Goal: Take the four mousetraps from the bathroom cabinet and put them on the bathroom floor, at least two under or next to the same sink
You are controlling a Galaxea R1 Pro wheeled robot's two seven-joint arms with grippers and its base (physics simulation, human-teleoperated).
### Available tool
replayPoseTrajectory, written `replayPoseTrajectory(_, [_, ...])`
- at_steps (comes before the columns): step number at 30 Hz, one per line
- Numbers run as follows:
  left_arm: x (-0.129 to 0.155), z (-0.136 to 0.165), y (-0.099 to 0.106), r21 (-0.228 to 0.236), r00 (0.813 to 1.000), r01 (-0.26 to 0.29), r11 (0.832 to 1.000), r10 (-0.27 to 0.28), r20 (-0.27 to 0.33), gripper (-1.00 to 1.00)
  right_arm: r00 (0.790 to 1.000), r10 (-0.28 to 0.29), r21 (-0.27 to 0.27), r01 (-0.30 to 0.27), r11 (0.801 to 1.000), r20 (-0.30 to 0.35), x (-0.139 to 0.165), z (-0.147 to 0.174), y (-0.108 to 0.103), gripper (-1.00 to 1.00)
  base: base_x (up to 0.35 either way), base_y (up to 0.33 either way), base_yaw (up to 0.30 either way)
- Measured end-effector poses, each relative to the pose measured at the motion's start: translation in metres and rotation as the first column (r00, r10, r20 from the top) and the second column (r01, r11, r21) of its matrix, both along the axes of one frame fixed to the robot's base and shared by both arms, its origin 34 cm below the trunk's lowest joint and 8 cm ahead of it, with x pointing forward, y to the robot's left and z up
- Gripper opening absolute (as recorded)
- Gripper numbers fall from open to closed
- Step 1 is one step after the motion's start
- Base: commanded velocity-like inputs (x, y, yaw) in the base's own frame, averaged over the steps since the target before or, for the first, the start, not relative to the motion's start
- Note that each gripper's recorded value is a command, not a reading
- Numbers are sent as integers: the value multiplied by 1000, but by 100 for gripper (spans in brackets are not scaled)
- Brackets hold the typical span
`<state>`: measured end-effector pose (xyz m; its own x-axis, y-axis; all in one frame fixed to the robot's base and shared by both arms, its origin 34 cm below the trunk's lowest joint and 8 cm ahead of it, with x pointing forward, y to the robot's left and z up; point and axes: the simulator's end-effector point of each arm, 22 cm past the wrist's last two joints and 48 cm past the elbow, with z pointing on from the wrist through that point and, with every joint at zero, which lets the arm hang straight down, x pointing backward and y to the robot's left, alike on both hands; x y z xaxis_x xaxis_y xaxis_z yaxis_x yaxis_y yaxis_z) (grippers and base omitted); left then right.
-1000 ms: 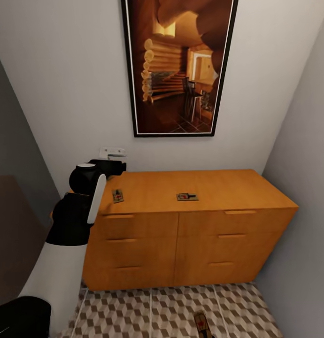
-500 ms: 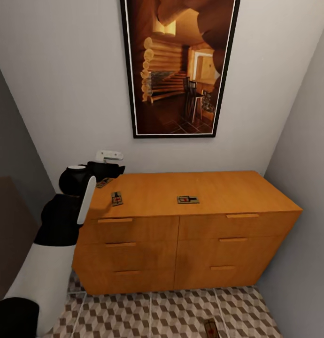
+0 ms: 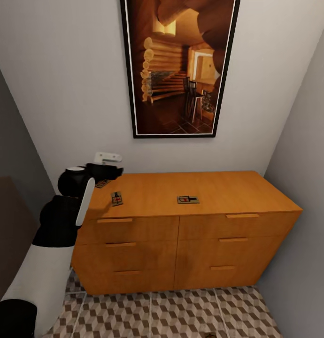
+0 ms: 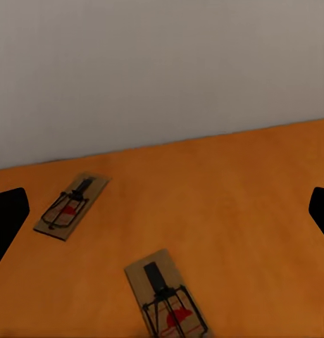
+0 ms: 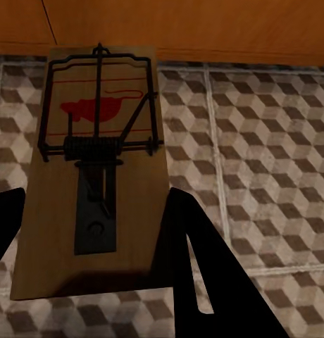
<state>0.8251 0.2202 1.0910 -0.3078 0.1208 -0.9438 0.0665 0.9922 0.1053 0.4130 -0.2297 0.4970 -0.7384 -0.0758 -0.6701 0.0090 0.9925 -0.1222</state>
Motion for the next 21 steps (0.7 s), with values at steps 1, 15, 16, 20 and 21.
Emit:
replayPoseTrajectory(1, [0,-1,5,8,1000,-8,1000,8,-1,100,1000,0,2,0,1000,-1,0,0,0,-100,0,0,0])
replayPoseTrajectory(15, [2,-6,49,48,998,-68,997,69,-12,100,1000,-1,6,1,1000,-3,-1,-1,2,-100,0,0,0])
replayPoseTrajectory(16, [2,-6,51,44,997,-72,996,72,-12,100,1000,-1,5,1,1000,-3,-1,0,2,-100,29,0,0])
replayPoseTrajectory(20, [2,-6,57,32,996,-83,996,84,-14,100,1000,-1,5,1,1000,-4,-2,-1,1,-100,142,0,0])
replayPoseTrajectory(21, [2,-6,58,30,996,-85,996,85,-17,100,1000,-1,5,1,1000,-6,-3,-1,2,-100,245,0,0])
